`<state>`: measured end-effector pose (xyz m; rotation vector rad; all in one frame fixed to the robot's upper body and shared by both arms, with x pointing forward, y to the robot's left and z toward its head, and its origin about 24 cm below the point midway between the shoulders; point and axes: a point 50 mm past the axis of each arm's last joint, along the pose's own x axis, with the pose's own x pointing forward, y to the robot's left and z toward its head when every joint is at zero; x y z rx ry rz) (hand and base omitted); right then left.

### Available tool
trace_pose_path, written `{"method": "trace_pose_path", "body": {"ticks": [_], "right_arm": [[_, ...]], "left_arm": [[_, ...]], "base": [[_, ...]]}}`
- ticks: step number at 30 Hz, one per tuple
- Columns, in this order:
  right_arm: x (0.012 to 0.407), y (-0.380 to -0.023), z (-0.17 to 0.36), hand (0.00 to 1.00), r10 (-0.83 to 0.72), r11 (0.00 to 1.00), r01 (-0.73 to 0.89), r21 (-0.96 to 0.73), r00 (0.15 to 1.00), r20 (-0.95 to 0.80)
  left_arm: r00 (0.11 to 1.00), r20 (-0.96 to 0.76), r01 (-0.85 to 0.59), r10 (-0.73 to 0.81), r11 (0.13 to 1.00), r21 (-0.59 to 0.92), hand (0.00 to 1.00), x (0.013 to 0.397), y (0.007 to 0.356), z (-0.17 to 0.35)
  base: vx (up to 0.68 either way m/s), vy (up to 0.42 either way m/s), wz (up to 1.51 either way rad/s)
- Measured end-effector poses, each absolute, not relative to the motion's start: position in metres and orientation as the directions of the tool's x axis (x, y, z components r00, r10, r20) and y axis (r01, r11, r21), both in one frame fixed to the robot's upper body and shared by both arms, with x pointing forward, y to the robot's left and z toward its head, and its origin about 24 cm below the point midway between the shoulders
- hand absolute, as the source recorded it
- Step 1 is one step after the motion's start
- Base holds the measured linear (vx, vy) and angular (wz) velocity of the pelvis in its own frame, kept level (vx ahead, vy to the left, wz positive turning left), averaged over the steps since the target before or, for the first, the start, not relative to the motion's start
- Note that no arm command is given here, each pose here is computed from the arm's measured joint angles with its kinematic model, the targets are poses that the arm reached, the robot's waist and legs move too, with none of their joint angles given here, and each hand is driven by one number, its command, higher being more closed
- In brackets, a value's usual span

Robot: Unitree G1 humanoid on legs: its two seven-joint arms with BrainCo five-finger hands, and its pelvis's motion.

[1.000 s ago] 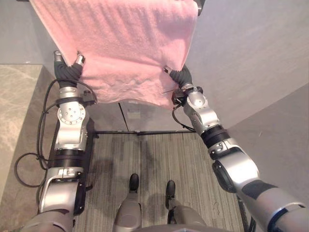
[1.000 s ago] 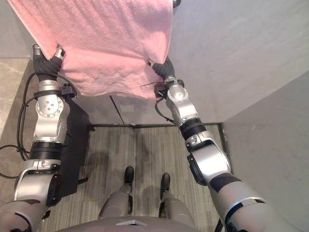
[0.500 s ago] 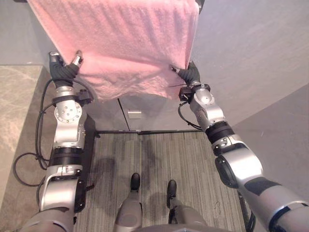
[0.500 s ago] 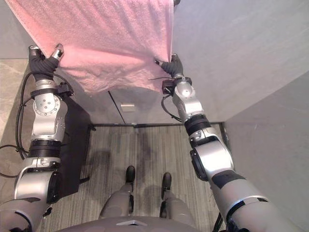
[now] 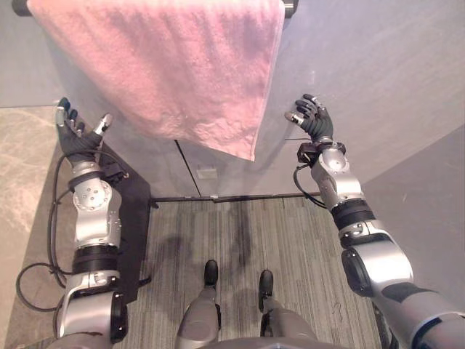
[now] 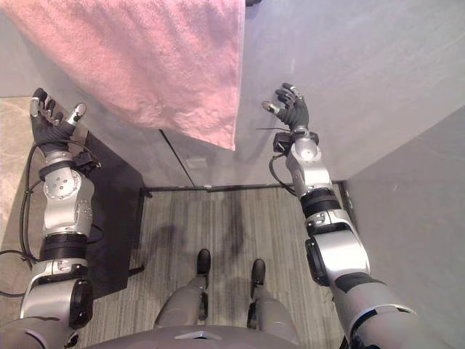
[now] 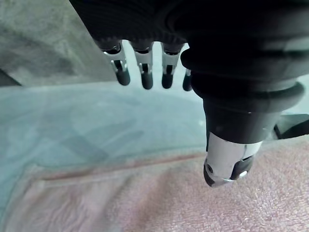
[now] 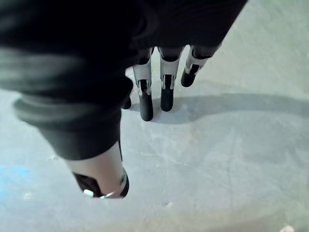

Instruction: Organize washtable

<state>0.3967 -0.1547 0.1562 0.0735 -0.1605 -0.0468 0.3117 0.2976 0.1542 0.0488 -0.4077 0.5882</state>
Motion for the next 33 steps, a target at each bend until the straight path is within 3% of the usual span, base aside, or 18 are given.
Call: {"method": "trace_pose_path", "body": {"ticks": [9,18,24,33], "right_arm": [[0.371,-0.164,0.140,0.00,-0.036,0.999,0.027,0.045,0.978,0.203],[0.307,-0.168,0.090,0.00,0.097,0.988,-0.116,0.100,0.978,0.182],[0.287,-0.148,0.078,0.00,0.249,0.933,-0.287,0.219,0.950,0.186],[0.278,-0.090,0.094,0.00,0.510,0.779,-0.572,0.258,0.817,0.269]], "left_arm": [[0.778,0.402,-0.516,0.482,0.856,-0.027,0.00,0.285,0.293,0.141],[0.804,0.406,-0.428,0.435,0.897,-0.114,0.00,0.202,0.251,0.116],[0.841,0.382,-0.345,0.383,0.924,-0.165,0.00,0.186,0.244,0.107],[0.889,0.344,-0.121,0.303,0.879,-0.461,0.00,0.192,0.231,0.101]], "base": [[0.00,0.000,0.00],[0.01,0.000,0.07],[-0.02,-0.002,0.02],[0.00,0.002,0.03]]}}
